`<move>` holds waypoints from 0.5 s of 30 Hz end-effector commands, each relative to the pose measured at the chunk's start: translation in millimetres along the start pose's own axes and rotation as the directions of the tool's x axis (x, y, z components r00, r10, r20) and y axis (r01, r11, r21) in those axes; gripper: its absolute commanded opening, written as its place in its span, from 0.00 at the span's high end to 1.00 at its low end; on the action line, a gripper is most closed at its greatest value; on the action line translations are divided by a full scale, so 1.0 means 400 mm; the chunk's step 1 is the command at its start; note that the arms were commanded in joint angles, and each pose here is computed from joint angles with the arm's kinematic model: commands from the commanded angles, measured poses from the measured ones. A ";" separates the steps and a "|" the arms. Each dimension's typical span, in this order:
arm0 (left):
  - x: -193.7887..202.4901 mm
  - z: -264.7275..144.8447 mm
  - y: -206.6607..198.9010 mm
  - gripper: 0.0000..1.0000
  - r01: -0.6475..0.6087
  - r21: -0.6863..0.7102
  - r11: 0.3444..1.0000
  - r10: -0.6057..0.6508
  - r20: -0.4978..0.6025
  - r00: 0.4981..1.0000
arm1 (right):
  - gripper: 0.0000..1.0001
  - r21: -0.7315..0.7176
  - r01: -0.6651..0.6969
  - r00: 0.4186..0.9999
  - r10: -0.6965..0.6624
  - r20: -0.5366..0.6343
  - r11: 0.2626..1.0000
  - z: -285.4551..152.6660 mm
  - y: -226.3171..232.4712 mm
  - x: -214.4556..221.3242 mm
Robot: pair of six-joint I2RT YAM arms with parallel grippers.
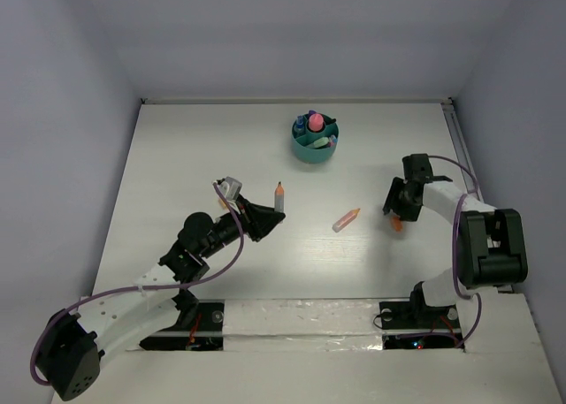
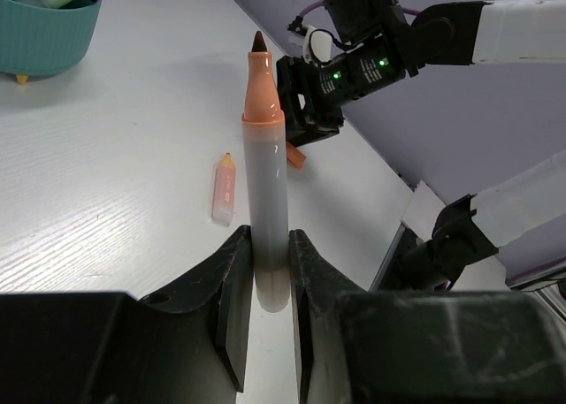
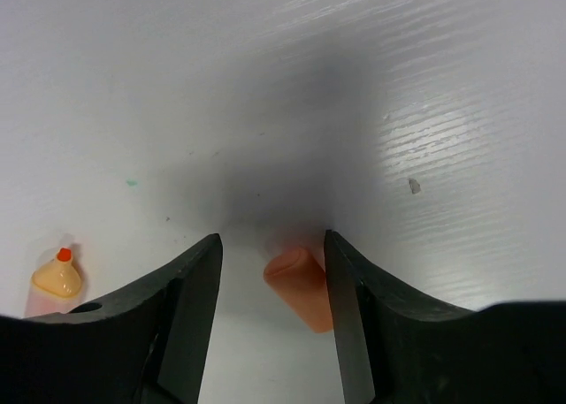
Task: Sort the stationery into containers
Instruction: Close the pen cap on the pen.
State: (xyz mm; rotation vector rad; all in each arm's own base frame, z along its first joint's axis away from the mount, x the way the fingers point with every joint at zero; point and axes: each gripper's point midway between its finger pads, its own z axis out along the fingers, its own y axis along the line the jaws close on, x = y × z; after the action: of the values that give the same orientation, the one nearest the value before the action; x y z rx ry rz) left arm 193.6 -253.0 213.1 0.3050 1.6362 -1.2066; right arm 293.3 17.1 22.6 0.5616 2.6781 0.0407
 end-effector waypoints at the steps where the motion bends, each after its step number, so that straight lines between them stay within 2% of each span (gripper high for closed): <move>1: -0.026 -0.001 -0.024 1.00 -0.027 0.038 0.999 0.026 0.038 0.999 | 0.45 -0.046 0.015 0.999 -0.017 -0.031 0.999 -0.019 0.023 0.003; 4: -0.030 -0.003 -0.024 1.00 -0.028 0.035 0.999 0.027 0.045 0.999 | 0.45 -0.048 0.002 0.998 -0.004 -0.058 0.999 -0.023 0.022 0.022; 8: -0.029 -0.004 -0.025 1.00 -0.028 0.036 0.999 0.027 0.044 0.999 | 0.40 -0.088 0.002 0.995 -0.010 -0.097 0.996 -0.034 0.040 0.051; 15: -0.031 -0.005 -0.025 1.00 -0.029 0.036 0.999 0.027 0.047 0.999 | 0.42 -0.068 -0.001 0.987 -0.010 -0.158 0.998 -0.024 0.035 0.099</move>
State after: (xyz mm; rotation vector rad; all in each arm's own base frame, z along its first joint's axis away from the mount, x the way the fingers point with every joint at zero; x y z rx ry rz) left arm 192.9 -252.3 215.0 0.3044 1.6296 -1.2077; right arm 277.1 40.3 22.6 0.5359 2.7594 0.1697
